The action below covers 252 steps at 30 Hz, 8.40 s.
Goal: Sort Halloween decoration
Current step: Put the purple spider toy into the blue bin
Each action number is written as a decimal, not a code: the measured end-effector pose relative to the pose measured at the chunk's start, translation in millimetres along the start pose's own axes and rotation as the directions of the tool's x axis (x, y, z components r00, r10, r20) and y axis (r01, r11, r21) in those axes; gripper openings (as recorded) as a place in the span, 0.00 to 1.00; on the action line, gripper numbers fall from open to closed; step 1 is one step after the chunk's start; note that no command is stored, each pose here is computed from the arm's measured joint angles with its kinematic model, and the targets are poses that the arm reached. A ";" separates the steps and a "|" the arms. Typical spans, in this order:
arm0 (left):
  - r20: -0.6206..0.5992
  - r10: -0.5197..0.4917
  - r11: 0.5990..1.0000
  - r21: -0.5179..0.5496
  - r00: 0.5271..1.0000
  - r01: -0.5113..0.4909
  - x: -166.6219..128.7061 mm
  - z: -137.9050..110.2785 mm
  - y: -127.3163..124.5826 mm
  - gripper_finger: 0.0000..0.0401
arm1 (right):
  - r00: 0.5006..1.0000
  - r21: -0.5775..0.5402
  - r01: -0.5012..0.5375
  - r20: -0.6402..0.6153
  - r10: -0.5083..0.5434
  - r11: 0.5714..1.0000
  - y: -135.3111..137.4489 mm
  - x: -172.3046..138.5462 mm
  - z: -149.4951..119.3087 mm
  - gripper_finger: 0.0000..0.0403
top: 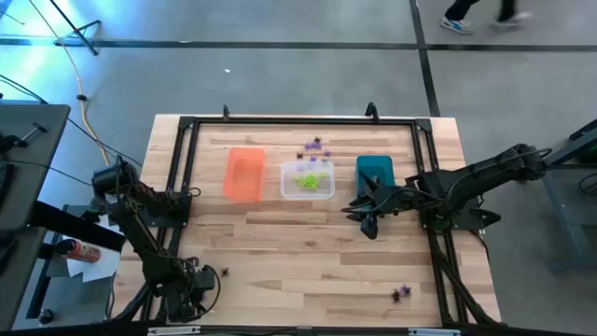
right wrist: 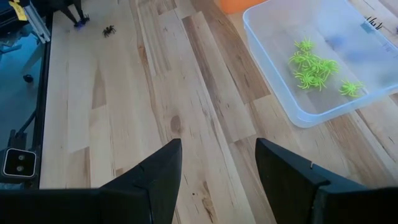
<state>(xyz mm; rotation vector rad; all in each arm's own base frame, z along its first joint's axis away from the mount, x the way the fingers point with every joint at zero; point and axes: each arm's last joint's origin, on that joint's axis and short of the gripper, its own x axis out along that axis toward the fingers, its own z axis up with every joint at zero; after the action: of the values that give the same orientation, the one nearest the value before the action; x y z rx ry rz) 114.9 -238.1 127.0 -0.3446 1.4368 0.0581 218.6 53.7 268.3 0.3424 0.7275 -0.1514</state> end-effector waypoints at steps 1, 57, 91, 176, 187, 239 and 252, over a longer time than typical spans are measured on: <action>0.000 0.003 1.000 -0.006 1.000 -0.003 0.2 0.7 0.5 0.06 | 1.000 0.000 0.000 0.000 0.000 1.000 0.0 0.0 0.0 0.49; 0.066 -0.087 0.961 0.270 0.994 0.066 -2.5 34.6 -9.5 0.49 | 0.998 0.021 0.061 0.009 -0.062 0.998 -2.7 0.1 -1.3 0.49; 0.149 -0.024 0.989 0.151 0.989 0.002 -29.0 49.9 2.6 0.00 | 0.997 0.093 0.071 0.010 -0.072 0.993 -9.3 13.9 -17.4 0.49; 0.921 -0.236 0.969 0.246 0.311 0.006 -159.5 295.7 165.2 0.00 | 0.411 0.064 -0.139 0.912 -0.001 0.988 -17.3 -46.0 85.3 0.49; 0.912 -0.196 0.975 0.221 0.360 -0.029 -89.3 440.5 166.4 0.00 | 0.275 -0.031 -0.149 0.959 0.072 0.988 -47.5 -89.4 93.2 0.49; 0.703 -0.008 0.952 0.222 0.711 -0.209 -104.6 489.6 210.5 0.50 | 0.427 0.072 0.041 0.901 -0.083 0.997 -57.5 -80.1 85.5 0.49; 0.731 -0.017 0.999 0.046 0.682 -0.024 -199.0 423.2 237.2 0.50 | 0.511 -0.010 -0.016 0.859 0.017 1.000 -57.9 -101.6 68.9 0.49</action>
<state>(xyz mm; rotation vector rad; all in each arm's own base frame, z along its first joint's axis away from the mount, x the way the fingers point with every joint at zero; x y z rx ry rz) 434.6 133.0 313.9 -0.2309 0.6251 0.1456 172.0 -23.2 369.9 0.2244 -0.2978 -0.2775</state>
